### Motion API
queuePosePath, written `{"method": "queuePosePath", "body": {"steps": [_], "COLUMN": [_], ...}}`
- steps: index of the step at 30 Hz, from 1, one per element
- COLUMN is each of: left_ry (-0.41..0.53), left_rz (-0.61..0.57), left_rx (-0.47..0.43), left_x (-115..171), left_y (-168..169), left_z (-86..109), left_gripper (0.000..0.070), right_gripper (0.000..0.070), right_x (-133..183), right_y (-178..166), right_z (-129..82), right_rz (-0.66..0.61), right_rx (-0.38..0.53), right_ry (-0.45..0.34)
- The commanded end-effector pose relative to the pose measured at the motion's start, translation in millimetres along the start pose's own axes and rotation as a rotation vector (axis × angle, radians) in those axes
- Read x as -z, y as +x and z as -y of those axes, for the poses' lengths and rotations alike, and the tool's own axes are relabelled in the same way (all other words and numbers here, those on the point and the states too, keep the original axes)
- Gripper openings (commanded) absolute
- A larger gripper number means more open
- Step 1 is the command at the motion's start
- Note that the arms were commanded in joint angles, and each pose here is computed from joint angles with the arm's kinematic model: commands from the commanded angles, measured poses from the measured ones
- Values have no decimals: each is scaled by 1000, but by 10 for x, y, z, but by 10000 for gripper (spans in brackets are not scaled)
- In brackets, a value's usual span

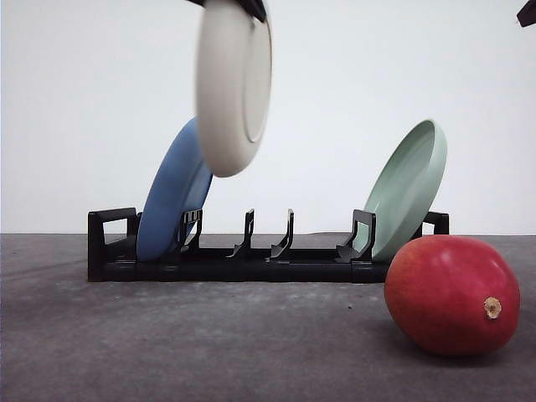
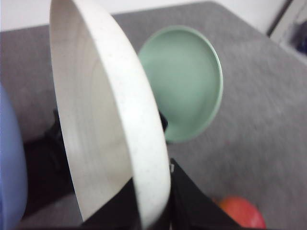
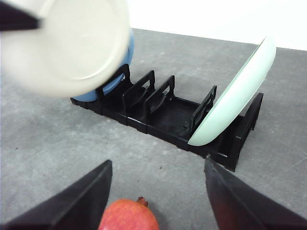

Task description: Place pomegranate in white plate

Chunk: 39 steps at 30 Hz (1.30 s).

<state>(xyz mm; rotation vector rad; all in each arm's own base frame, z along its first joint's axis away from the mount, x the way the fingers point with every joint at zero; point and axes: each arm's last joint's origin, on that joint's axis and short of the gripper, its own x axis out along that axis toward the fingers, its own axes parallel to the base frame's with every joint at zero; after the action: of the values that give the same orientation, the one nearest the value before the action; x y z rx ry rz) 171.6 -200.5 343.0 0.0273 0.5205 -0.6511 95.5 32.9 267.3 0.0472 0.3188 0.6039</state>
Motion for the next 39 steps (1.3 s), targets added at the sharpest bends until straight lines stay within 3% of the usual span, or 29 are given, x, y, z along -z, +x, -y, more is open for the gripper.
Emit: {"method": "queuePosePath", "body": {"steps": [1, 7, 11, 23, 33, 39], "left_ry": [41, 76, 172, 919, 1149, 1246], "left_rz": [10, 92, 141, -190, -343, -401], "left_rx": [14, 24, 45, 15, -30, -23], "left_x": [11, 463, 805, 1411, 1764, 1916], "left_y": [-68, -182, -213, -24, 349, 469], "left_z": [53, 66, 78, 309, 495, 546], "left_gripper": [14, 14, 14, 11, 18, 79], "right_gripper": [387, 387, 387, 387, 387, 387], "right_x": [-49, -49, -48, -36, -35, -36], "right_y": [-19, -19, -19, -18, -18, -18], "right_z": [-14, -14, -14, -12, -12, -12], "right_rz": [20, 20, 18, 7, 6, 6], "right_rx": [-6, -6, -6, -2, -2, 0], "right_ry": [-17, -17, -16, -12, -12, -12]}}
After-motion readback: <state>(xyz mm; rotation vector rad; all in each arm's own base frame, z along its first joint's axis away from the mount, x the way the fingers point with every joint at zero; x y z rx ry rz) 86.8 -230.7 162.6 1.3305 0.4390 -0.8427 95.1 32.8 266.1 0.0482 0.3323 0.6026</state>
